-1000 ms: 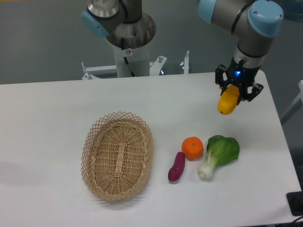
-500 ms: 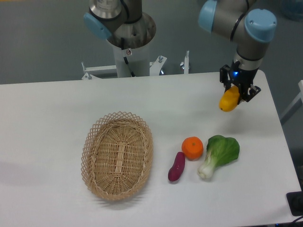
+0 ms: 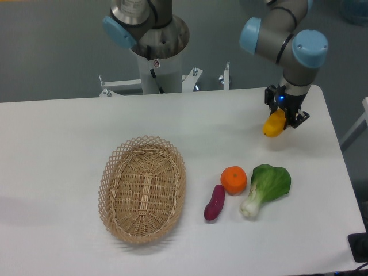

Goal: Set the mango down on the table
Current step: 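Lower the held yellow mango toward the table with the gripper, then open the gripper to release the mango onto the table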

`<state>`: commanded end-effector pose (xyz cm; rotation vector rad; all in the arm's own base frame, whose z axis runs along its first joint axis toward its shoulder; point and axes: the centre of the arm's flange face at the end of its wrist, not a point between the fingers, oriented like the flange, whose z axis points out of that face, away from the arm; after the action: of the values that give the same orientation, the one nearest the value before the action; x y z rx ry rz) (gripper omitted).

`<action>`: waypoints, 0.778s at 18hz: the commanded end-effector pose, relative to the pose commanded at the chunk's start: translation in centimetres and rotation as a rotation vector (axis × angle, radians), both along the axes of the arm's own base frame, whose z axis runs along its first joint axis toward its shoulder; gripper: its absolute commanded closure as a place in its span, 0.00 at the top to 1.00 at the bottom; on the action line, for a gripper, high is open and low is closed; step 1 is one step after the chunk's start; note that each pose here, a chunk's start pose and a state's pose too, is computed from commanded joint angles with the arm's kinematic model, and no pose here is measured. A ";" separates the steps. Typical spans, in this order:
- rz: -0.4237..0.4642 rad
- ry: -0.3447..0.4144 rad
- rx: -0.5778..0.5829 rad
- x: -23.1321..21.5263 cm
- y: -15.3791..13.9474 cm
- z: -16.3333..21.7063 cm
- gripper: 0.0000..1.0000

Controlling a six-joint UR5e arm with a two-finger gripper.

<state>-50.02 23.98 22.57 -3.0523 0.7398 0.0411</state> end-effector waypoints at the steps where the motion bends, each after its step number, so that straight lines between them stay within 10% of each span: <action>1: 0.002 0.000 0.000 0.0 0.0 -0.1 0.45; 6: 0.000 -0.002 0.000 0.0 0.0 -0.3 0.47; 11: 0.004 0.010 0.007 -0.4 -0.2 0.3 0.94; 14: 0.006 0.027 0.012 -1.0 -0.1 1.2 1.00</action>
<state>-50.99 23.90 23.81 -3.0488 0.7293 0.0868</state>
